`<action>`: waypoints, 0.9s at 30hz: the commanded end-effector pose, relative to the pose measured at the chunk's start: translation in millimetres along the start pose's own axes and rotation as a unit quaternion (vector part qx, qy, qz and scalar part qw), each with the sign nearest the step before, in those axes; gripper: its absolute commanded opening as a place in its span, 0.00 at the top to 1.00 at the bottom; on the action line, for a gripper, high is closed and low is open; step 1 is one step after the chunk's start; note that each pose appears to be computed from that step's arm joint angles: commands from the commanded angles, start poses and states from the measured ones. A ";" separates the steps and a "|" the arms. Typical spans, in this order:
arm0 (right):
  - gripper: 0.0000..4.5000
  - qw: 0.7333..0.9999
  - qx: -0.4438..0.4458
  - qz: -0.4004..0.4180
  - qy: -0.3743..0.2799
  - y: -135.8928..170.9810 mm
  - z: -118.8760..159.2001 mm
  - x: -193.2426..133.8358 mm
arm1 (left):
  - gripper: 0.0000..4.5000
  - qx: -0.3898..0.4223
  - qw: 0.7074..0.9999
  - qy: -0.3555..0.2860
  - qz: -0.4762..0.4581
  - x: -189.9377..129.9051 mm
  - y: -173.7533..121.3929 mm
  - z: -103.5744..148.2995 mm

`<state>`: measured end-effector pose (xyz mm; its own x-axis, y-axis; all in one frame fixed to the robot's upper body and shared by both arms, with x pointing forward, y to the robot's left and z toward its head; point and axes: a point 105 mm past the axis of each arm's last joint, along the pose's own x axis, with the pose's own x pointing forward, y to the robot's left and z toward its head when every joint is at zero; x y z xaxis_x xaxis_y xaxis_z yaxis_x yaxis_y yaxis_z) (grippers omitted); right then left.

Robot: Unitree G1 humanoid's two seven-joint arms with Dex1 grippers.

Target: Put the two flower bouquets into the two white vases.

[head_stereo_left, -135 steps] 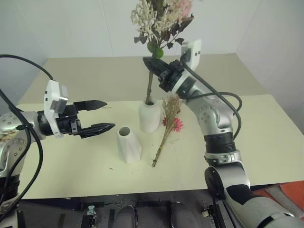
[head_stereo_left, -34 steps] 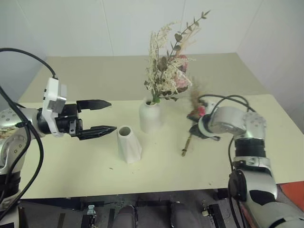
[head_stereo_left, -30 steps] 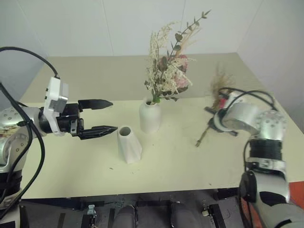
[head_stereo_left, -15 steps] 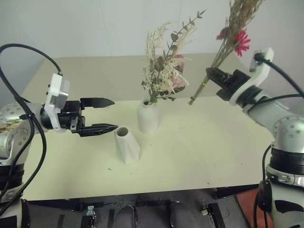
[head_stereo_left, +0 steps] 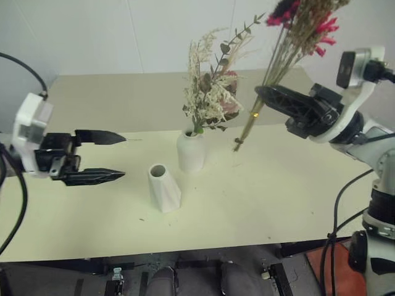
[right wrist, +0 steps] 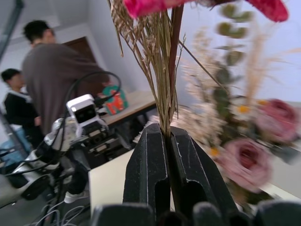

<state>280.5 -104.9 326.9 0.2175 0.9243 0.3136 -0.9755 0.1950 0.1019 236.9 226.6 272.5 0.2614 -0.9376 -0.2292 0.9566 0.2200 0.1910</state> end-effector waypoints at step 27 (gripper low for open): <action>1.00 0.996 -0.078 0.032 0.034 14.3 -38.4 105.4 | 0.00 -0.009 0.990 -0.004 0.139 -24.5 -39.8 -6.2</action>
<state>293.4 5.0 316.9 0.1808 0.9570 0.2267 -0.9808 0.1924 -0.0302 197.6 243.5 256.8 0.5004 -0.8472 -0.1784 0.8622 0.4688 0.1918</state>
